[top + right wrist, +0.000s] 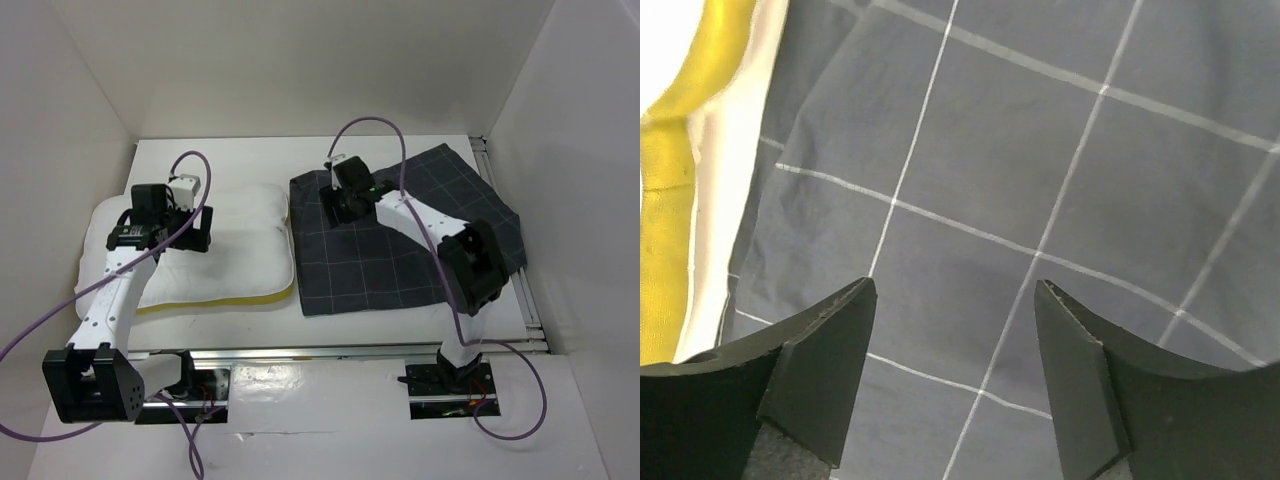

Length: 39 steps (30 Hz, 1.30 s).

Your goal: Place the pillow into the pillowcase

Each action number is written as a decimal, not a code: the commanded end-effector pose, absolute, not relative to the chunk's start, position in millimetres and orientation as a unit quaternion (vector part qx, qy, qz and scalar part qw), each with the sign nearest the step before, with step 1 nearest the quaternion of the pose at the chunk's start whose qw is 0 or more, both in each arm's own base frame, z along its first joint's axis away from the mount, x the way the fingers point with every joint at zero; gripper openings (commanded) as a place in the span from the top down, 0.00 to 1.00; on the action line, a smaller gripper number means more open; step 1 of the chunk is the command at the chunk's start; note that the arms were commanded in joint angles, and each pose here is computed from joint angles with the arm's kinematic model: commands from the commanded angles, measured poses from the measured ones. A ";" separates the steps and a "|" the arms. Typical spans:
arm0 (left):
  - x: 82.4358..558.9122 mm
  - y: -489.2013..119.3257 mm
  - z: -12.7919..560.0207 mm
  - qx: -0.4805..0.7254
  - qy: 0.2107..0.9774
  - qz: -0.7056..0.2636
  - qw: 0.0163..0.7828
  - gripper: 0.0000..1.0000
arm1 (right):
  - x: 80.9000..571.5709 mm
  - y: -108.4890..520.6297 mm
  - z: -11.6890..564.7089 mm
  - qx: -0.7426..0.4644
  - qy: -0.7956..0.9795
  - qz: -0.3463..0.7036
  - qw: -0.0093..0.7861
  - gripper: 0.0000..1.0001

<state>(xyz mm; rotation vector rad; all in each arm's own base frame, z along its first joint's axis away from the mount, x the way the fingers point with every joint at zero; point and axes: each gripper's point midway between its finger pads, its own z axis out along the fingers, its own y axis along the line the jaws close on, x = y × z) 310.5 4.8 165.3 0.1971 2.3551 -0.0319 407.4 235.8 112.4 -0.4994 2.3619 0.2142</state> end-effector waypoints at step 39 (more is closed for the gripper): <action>291.2 13.3 166.9 0.096 0.920 0.017 0.379 0.00 | 393.3 356.1 49.0 -0.232 0.923 0.102 0.289 0.43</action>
